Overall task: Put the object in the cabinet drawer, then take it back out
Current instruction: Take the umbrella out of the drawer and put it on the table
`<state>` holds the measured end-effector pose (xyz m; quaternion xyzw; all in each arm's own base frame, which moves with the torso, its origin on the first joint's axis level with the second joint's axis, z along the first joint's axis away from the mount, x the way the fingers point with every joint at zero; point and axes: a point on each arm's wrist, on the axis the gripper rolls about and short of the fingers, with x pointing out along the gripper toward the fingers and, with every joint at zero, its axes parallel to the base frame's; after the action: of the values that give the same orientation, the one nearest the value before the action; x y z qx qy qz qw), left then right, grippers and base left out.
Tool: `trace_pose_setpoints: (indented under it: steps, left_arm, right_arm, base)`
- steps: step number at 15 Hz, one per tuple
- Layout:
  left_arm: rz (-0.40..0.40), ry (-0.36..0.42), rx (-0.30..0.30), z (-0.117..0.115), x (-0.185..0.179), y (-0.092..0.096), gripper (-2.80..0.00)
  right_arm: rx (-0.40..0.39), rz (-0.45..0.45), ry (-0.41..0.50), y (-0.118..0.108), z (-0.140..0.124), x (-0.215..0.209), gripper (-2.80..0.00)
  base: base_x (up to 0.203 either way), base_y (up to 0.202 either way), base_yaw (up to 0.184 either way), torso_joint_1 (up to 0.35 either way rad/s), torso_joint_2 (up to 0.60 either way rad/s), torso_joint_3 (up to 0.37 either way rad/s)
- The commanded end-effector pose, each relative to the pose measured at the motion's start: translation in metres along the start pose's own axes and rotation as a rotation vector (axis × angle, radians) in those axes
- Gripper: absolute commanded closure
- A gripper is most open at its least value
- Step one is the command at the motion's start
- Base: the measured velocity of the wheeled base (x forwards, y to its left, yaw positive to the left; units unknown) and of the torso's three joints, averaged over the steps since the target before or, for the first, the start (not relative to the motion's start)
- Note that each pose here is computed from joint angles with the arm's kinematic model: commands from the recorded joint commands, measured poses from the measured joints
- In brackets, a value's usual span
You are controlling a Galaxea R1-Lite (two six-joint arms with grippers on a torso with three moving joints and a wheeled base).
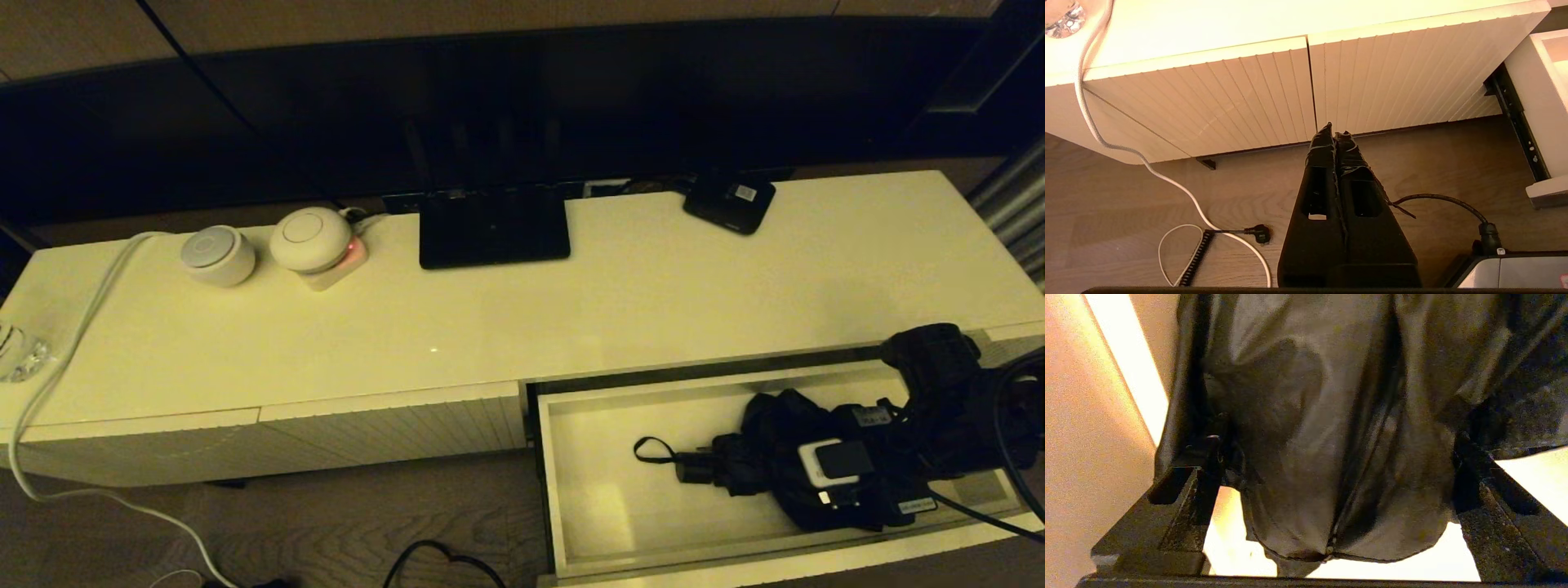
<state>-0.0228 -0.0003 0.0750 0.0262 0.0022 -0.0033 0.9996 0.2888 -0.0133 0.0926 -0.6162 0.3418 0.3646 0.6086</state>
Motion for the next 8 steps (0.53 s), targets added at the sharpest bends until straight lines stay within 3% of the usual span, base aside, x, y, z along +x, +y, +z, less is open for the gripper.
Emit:
trace_pose_setpoints:
  steps: [1,8]
  left_arm:
    - [0.0,0.003,0.0,-0.0009,0.0002,0.0,0.0]
    - [0.0,0.003,0.0,-0.0009,0.0002,0.0,0.0]
  right_arm:
    - [0.003,0.007,-0.001,0.0025,-0.0009,-0.0002,0.0]
    - [0.023,0.022,-0.013,0.0059,0.0004,0.0016,0.0]
  base:
    - [0.0,0.0,0.0,0.0,0.0,0.0]
    - [0.0,0.0,0.0,0.0,0.0,0.0]
